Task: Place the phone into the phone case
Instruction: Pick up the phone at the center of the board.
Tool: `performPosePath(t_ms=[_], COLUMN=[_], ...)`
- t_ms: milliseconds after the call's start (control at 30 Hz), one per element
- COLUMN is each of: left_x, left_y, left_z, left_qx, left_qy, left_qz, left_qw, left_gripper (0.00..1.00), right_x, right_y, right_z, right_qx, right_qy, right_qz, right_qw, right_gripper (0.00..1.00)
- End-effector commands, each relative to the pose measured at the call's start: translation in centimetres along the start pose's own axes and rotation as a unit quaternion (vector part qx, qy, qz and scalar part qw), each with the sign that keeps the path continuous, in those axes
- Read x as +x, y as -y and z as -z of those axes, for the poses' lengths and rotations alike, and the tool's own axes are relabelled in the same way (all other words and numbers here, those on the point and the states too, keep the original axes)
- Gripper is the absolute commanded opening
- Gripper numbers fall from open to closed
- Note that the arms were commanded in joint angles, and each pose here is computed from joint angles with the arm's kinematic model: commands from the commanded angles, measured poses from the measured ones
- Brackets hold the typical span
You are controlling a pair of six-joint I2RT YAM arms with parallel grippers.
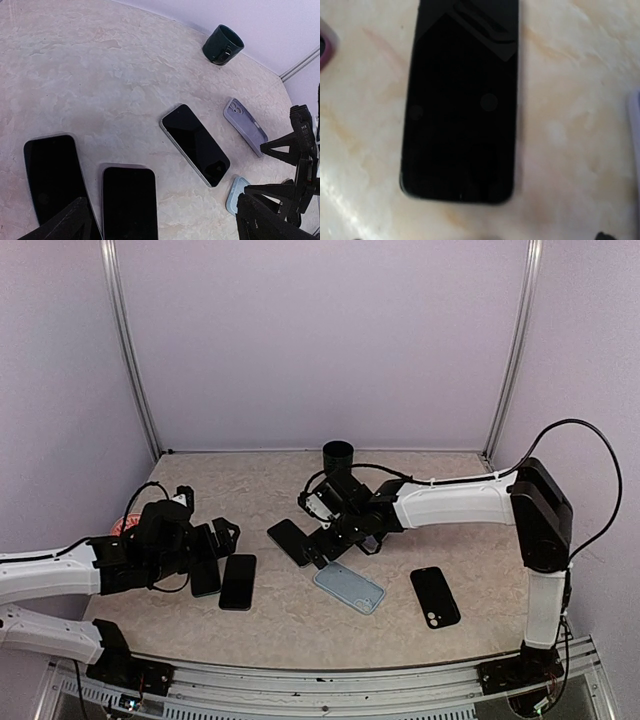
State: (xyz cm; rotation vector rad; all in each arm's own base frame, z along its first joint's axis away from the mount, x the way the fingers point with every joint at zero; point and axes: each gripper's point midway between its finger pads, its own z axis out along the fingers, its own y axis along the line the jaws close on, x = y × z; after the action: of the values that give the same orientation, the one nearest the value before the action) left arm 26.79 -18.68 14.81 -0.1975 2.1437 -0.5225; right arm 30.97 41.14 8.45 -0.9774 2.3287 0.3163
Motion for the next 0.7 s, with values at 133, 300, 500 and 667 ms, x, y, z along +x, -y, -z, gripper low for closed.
performPosePath(t_ms=[133,300,500,667], left_x=[0.0,-0.1,-0.2,-0.1], left_y=[-0.2,-0.3,-0.3,-0.3], left_z=[0.5,0.5,0.4,0.3], left_qx=[0.005,0.004,0.002,0.001], left_qy=[0.011,0.013,0.015,0.015], left_qz=[0.01,0.01,0.011,0.011], left_qw=[1.0,1.0,1.0,1.0], left_gripper=[0.99,0.99,0.99,0.99], right_x=[-0.7,-1.0,-0.9,-0.4], right_y=[-2.2,-2.4,-2.5,-2.2], right_z=[-2.3,-3.1,-4.3,-5.3], right_qx=[-0.023,-0.018,-0.016,-0.003], right_qy=[-0.006,-0.013,-0.027,-0.035], right_qz=[-0.006,-0.009,-0.009,-0.012], right_qw=[1.0,1.0,0.999,0.999], right_gripper=[0.99,0.99,0.99,0.99])
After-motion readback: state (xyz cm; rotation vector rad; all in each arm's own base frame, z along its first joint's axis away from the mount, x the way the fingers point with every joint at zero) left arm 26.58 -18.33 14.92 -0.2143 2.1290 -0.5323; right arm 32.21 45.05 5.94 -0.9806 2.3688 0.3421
